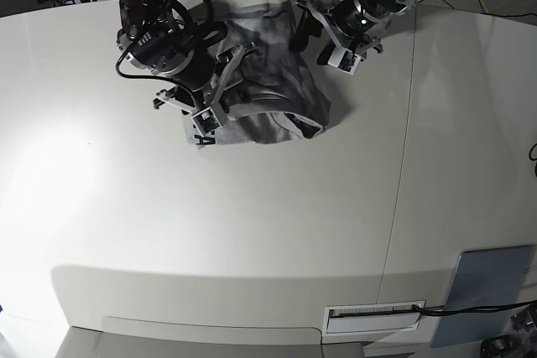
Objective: Fold the T-shirt properly
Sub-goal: 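Fold the held end over onto the stack toward the left gripper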
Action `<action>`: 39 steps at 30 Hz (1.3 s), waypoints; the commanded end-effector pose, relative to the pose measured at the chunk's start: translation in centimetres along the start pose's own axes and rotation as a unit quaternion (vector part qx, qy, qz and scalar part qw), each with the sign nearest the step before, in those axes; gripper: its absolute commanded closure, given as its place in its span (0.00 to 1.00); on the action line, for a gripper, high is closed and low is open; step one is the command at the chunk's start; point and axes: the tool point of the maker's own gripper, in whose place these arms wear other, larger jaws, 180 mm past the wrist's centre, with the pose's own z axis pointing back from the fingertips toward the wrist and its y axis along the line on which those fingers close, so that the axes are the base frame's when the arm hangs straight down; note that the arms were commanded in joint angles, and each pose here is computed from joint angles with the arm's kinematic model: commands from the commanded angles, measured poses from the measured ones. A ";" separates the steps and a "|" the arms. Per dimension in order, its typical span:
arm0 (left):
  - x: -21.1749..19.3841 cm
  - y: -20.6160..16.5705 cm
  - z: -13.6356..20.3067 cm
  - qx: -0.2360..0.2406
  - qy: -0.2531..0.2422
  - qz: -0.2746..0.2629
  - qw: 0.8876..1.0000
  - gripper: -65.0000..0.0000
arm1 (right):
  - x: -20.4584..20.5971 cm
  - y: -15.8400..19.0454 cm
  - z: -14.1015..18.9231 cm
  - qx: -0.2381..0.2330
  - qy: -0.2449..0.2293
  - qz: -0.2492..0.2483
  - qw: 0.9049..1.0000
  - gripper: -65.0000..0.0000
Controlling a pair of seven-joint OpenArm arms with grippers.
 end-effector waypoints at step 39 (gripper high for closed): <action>0.0 -0.1 0.2 -0.001 0.001 0.000 1.000 0.47 | 1.5 4.0 3.0 0.048 -0.030 0.043 0.997 1.00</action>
